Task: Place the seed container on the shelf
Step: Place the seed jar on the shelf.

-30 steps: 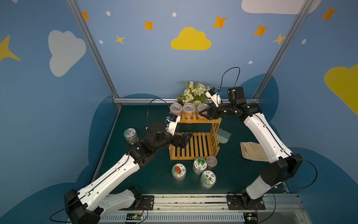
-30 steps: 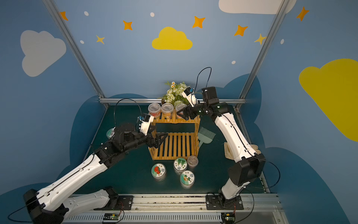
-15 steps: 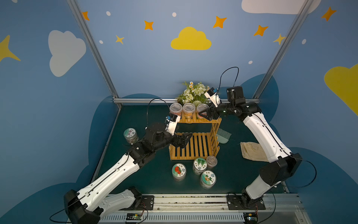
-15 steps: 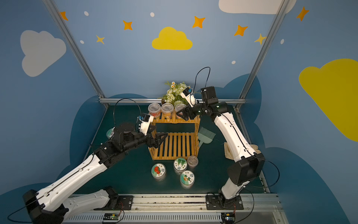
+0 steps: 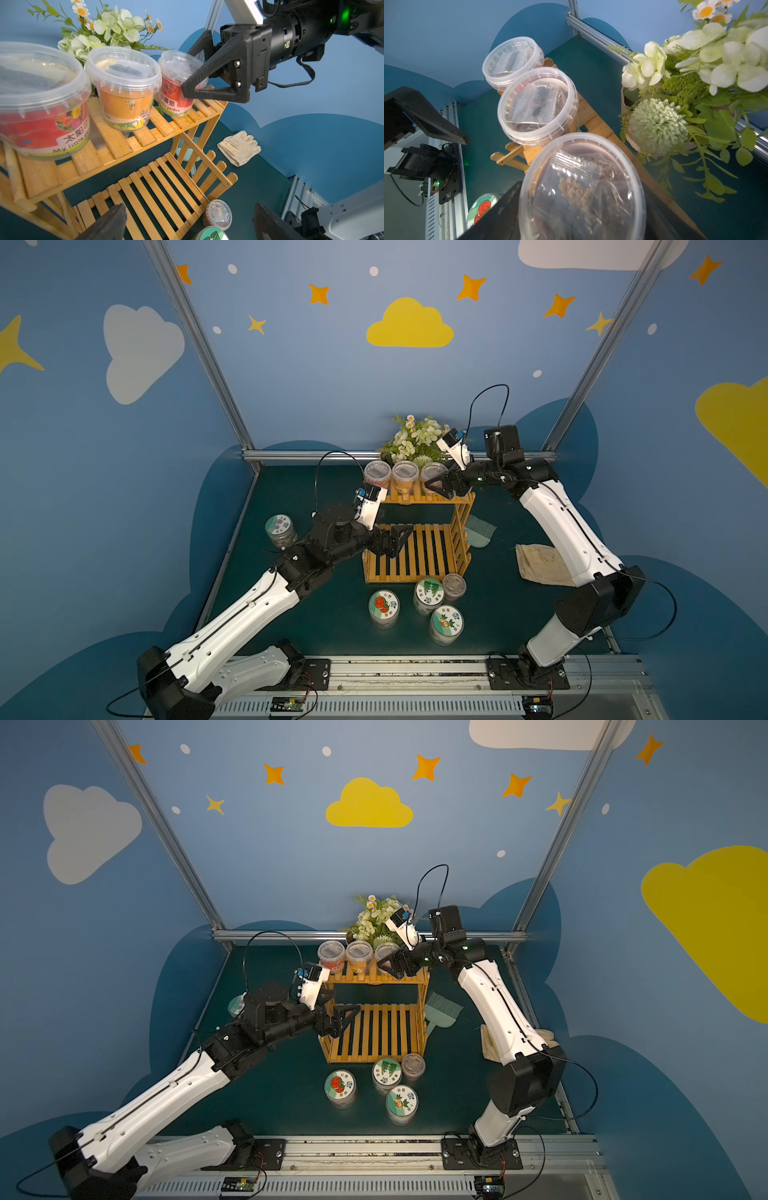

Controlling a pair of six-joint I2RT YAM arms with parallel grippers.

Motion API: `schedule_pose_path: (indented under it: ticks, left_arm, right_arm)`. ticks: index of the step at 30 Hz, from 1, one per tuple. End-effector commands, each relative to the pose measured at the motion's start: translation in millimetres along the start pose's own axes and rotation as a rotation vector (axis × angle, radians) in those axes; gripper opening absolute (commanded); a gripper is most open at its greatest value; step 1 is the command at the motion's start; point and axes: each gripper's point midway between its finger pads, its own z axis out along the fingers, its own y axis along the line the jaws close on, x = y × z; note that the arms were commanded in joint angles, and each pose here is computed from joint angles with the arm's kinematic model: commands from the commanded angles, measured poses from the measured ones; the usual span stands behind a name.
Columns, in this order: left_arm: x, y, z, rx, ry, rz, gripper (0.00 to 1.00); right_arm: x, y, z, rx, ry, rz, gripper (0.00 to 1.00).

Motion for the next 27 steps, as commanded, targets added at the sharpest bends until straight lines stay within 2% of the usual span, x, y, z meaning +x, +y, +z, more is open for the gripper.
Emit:
schedule_pose_path:
  ticks: [1, 21, 24, 27]
  left_arm:
    - [-2.6, -1.0, 1.3, 0.010, -0.008, -0.006, 1.00]
    - [-1.5, -0.7, 2.5, 0.011, -0.002, -0.015, 1.00]
    - [-2.2, -1.1, 2.7, 0.012, -0.003, -0.013, 1.00]
    - [-3.2, -0.6, 2.9, 0.010, -0.005, -0.011, 1.00]
  right_arm:
    - [-6.2, 1.3, 0.0, -0.003, -0.004, -0.013, 0.80]
    - [-7.7, 2.2, 0.1, -0.001, -0.006, -0.006, 0.82]
    - [-10.3, 3.4, -2.5, -0.002, -0.015, -0.002, 0.77]
    - [-11.5, 3.9, -2.8, -0.005, -0.020, -0.002, 0.77]
